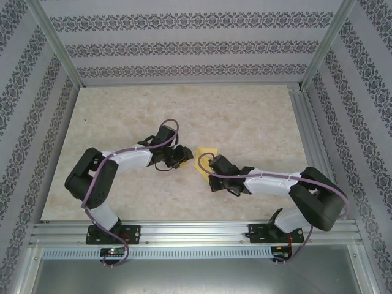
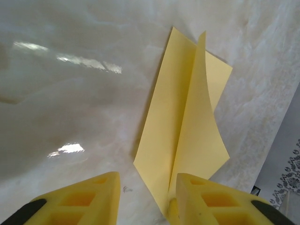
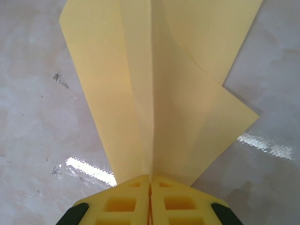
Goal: Fold a paper plane with a square sheet of paper (fold left side to right side)
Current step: Fourth fold the wing at the center of the table.
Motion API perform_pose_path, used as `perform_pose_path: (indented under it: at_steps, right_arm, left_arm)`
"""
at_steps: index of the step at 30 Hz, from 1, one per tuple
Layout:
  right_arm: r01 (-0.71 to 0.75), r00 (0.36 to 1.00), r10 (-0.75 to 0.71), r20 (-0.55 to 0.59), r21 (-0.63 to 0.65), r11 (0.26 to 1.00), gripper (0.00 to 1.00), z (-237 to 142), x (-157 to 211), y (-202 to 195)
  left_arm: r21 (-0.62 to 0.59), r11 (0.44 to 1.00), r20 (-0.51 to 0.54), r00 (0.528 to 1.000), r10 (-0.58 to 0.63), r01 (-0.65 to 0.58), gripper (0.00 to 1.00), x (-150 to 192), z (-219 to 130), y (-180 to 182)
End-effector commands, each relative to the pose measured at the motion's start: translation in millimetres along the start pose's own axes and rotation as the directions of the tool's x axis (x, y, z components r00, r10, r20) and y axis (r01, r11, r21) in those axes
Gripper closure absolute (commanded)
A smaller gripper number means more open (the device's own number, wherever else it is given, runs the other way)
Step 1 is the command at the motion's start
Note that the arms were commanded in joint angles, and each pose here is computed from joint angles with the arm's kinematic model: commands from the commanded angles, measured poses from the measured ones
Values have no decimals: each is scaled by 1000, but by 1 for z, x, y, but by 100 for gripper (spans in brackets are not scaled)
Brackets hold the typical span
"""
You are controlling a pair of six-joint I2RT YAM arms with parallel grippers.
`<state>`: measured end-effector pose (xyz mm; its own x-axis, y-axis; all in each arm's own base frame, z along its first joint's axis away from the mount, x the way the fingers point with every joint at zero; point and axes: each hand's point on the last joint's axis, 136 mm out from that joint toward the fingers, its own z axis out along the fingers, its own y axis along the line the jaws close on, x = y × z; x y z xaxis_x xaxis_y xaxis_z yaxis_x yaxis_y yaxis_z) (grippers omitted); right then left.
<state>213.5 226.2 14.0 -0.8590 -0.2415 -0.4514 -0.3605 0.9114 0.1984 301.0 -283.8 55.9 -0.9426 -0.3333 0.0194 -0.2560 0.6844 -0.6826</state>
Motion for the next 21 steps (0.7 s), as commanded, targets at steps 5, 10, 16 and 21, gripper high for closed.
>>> perform_pose_path:
  at_steps: [5,10,16,21]
  right_arm:
    - [-29,999,28,-30,-2,1000,91,1,12,-6]
    - [-32,999,32,-30,-3,999,91,2,12,-7]
    - [-42,999,41,-35,-16,999,90,3,13,-7]
    - [-52,998,51,-33,-35,998,88,3,12,-6]
  left_arm:
    - [98,994,-38,998,45,-41,64,3,24,-39]
    - [91,995,-57,997,51,-46,68,5,36,-41]
    - [81,995,-86,995,56,-49,70,10,49,-42]
    - [76,996,-106,993,60,-52,72,15,60,-42]
